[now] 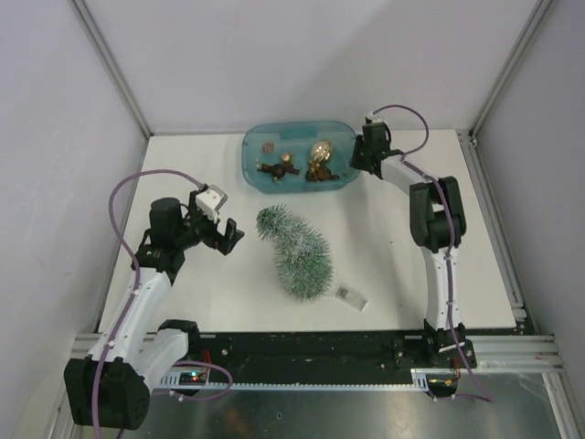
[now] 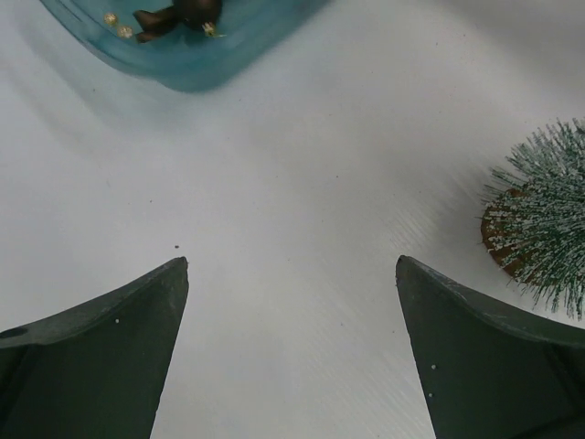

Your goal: Decorate the small christmas tree

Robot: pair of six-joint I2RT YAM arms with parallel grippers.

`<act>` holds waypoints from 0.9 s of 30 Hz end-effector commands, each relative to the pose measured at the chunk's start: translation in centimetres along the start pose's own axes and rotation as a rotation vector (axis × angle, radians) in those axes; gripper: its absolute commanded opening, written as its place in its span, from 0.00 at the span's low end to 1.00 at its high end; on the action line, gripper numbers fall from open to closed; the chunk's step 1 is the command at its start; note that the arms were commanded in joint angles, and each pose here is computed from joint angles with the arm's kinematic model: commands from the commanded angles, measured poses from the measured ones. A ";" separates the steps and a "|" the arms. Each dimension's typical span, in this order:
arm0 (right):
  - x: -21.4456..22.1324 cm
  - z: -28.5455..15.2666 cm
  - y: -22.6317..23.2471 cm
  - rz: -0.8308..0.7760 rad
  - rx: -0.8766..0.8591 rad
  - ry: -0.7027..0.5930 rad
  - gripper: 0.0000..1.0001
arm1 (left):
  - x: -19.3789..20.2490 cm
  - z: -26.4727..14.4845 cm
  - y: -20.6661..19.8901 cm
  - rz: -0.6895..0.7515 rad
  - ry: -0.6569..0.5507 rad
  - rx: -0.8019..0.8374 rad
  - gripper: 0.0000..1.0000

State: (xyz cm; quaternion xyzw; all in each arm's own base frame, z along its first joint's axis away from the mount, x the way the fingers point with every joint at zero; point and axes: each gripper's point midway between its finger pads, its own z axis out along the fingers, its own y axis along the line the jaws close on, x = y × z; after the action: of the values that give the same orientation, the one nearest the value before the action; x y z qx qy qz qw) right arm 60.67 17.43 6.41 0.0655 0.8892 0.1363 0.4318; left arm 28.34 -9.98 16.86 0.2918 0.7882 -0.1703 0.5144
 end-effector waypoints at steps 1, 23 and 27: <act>0.4 -5.9 -4.1 0.004 0.113 -0.022 0.24 | -3.3 -0.1 0.3 0.038 -0.079 0.020 1.00; 8.9 -27.5 -9.7 0.225 0.249 -0.114 0.55 | -2.7 0.4 0.3 0.038 0.003 0.069 1.00; 4.6 -30.0 -7.8 0.211 0.161 -0.249 0.61 | -2.7 0.7 0.8 0.003 0.053 0.061 1.00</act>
State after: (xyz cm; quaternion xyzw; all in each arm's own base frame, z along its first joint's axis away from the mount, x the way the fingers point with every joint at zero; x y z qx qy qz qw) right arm 33.32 5.71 13.30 0.2054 0.8632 0.0816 0.4539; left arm 29.08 -11.00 17.34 0.3150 0.7919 -0.2013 0.4828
